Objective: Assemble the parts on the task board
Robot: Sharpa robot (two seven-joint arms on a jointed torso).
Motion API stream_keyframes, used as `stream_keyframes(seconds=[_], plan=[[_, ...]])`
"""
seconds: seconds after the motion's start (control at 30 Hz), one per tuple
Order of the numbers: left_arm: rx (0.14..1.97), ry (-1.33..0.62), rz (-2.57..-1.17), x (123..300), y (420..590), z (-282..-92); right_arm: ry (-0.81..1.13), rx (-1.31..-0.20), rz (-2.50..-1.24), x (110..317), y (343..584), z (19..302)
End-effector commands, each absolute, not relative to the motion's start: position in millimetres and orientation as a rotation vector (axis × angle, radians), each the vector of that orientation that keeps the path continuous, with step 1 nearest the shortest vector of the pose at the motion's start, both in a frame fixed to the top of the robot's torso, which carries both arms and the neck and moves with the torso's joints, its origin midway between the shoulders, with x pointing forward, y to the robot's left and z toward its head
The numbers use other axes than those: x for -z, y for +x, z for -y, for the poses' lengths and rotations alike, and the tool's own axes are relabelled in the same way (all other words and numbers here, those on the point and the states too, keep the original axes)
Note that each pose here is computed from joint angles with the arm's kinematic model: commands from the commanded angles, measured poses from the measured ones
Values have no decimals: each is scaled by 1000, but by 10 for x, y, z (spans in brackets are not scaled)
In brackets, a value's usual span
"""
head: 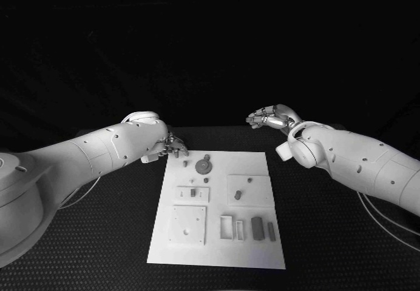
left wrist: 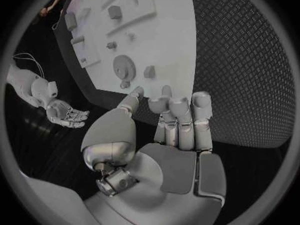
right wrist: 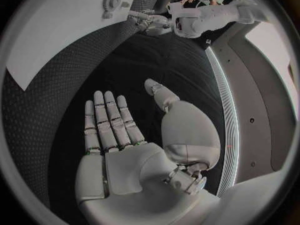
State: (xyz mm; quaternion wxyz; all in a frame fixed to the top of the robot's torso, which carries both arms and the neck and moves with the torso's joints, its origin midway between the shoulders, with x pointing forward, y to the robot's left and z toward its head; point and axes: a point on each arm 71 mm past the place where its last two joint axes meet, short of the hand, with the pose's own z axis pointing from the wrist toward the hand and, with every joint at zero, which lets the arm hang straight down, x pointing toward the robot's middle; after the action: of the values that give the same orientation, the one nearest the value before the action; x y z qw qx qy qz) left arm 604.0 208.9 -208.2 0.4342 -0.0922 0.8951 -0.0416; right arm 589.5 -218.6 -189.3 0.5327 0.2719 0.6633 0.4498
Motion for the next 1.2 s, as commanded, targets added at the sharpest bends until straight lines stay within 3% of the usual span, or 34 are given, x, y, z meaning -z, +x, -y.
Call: stream_keyframes(seconds=[0.03,1.2], plan=[[159,-219,-2308,2133,6003,-2034,636,-1084,-1579,1886,5894,2158],[208,-287,-2317,2246,5981,-1996,634,-1089,-1583,1887,5894,2130]])
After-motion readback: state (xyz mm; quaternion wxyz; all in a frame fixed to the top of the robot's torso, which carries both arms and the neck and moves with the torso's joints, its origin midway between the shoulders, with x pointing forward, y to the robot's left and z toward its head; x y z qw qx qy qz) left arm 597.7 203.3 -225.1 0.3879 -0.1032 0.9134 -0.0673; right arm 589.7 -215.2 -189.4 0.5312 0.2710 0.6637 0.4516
